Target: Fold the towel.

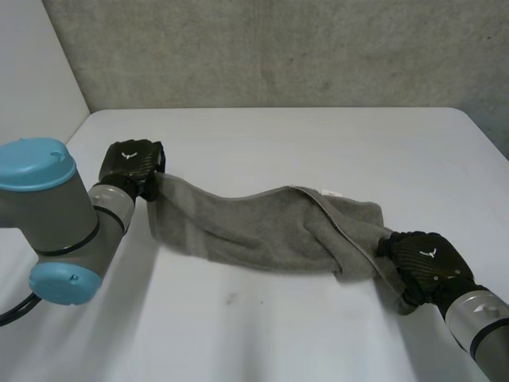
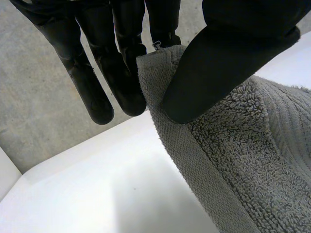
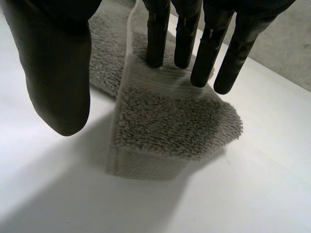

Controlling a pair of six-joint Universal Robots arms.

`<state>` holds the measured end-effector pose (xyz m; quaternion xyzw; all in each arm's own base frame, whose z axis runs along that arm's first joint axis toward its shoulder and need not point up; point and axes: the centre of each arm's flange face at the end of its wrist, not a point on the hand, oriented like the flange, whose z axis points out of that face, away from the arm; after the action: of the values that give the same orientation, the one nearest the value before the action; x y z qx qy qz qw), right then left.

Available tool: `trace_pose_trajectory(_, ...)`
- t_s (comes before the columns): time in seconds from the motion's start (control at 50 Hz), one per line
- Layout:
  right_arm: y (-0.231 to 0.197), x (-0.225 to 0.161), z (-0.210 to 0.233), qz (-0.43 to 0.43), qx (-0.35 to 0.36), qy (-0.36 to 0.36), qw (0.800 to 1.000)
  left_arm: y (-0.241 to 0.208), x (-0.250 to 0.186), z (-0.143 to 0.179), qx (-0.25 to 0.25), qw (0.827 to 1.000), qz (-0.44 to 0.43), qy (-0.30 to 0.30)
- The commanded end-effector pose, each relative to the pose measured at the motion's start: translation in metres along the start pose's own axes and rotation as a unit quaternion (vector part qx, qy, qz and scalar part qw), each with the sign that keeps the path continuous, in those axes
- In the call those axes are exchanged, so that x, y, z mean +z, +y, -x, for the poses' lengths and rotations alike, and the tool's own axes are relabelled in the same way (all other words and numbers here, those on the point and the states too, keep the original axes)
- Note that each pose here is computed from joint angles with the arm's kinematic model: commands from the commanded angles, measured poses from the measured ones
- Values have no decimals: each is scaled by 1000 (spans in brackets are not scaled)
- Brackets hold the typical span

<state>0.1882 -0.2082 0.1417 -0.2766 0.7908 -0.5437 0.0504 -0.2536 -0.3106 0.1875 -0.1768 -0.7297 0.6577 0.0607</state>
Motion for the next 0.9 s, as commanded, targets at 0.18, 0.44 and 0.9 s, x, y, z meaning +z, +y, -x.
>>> trace_pose_trajectory(0.18, 12, 31, -12, -13, -12, 49, 999, 2, 0, 0, 0, 1000, 3, 0)
trace_pose_trajectory(0.44, 2, 42, -24, -37, -19, 86, 995, 4, 0, -1, 1, 1000, 6, 1)
trace_pose_trajectory(0.9, 13, 35, -21, -5, -8, 91, 996, 7, -1, -1, 1, 1000, 10, 1)
